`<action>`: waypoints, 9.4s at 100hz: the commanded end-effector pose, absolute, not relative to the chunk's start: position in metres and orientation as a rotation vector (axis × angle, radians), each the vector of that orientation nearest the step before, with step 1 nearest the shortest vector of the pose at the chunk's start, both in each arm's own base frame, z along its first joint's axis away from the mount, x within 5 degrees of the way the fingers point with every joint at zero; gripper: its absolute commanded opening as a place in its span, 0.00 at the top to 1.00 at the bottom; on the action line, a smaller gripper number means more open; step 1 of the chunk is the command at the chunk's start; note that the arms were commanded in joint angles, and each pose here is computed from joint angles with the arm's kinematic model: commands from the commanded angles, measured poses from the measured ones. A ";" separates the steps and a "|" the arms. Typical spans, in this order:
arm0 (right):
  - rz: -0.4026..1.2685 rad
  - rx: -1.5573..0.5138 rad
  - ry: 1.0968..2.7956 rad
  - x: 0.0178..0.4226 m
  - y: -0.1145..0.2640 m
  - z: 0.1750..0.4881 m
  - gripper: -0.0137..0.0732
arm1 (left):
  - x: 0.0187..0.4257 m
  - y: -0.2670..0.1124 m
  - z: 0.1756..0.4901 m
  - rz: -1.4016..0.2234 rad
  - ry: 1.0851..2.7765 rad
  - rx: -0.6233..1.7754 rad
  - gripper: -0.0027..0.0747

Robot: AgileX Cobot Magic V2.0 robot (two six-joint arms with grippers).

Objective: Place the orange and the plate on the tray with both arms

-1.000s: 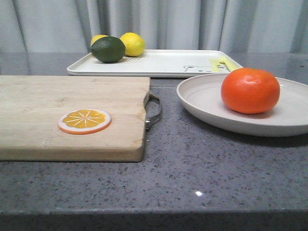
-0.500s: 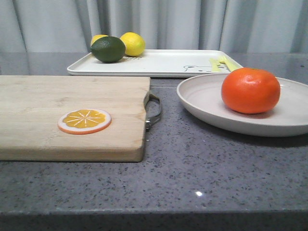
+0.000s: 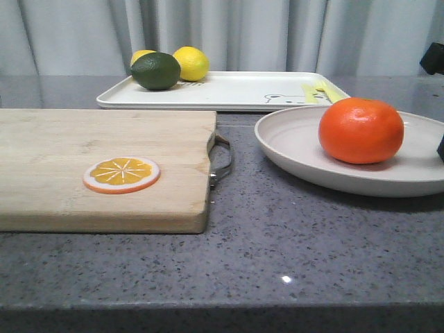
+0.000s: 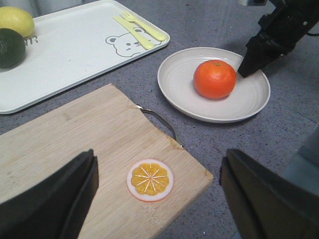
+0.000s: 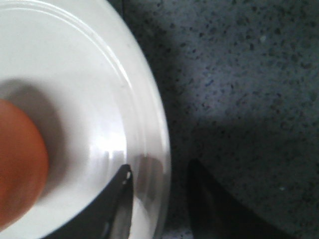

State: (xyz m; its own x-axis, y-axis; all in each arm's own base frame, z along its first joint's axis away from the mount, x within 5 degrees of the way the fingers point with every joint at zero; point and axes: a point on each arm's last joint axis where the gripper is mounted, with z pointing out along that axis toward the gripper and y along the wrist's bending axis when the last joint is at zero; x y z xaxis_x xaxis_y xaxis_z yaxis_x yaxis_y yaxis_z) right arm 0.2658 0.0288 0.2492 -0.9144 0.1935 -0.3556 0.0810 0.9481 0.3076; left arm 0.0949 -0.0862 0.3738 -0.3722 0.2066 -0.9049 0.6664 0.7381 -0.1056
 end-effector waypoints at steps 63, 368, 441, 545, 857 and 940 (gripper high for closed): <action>0.505 0.215 2.616 0.273 0.034 0.281 0.92 | 0.096 -0.086 0.388 -0.604 1.844 0.616 0.33; 0.651 -0.052 2.245 0.517 0.087 0.327 0.44 | 0.096 -0.086 0.388 -0.610 1.843 0.613 0.33; 0.516 -0.287 2.276 0.434 0.078 0.429 0.92 | 0.095 -0.087 0.388 -0.623 1.845 0.609 0.33; 0.405 -0.237 2.071 0.215 0.050 0.447 0.92 | 0.095 -0.087 0.388 -0.632 1.847 0.605 0.33; 0.160 -0.210 1.599 0.031 0.015 0.305 0.92 | 0.058 -0.014 0.295 -0.254 1.465 0.106 0.99; 0.160 -0.209 1.597 0.031 0.015 0.305 0.92 | 0.054 0.001 0.208 -0.036 1.498 -0.075 0.99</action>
